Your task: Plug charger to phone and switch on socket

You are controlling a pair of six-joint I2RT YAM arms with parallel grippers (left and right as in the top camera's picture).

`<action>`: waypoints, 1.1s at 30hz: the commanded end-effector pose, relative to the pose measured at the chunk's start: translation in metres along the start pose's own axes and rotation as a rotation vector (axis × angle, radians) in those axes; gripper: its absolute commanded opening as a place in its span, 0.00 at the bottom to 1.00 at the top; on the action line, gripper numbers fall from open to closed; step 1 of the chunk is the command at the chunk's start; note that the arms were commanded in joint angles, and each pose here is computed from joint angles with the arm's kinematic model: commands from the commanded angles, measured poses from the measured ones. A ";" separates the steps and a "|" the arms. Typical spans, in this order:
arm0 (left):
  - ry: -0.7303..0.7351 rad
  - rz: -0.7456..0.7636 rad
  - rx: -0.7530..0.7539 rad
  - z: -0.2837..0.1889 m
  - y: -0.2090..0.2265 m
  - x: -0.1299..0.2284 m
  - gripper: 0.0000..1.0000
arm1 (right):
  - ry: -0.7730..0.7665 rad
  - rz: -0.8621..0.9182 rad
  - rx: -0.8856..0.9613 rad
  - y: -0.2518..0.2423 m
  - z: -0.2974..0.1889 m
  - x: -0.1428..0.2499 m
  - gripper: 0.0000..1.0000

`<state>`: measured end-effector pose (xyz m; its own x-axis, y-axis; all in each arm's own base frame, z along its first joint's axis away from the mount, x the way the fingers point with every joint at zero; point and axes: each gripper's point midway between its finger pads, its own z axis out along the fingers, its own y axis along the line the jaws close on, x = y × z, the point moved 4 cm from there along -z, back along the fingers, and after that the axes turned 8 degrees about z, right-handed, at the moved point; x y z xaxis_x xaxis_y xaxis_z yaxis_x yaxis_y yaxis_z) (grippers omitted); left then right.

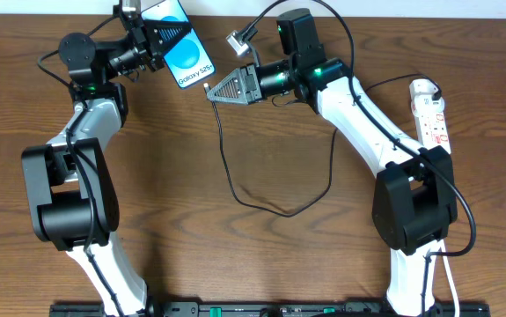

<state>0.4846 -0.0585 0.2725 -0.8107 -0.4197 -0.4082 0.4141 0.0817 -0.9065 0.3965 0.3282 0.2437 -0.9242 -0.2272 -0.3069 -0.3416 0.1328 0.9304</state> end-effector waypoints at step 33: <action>0.054 0.048 0.027 0.009 -0.013 0.008 0.07 | 0.008 -0.019 -0.010 0.019 0.006 0.002 0.01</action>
<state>0.4807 -0.0690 0.2730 -0.8207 -0.3854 -0.4218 0.4282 0.0738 -0.9007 0.3899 0.3360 0.2436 -0.9225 -0.2445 -0.2988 -0.3363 0.1286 0.9329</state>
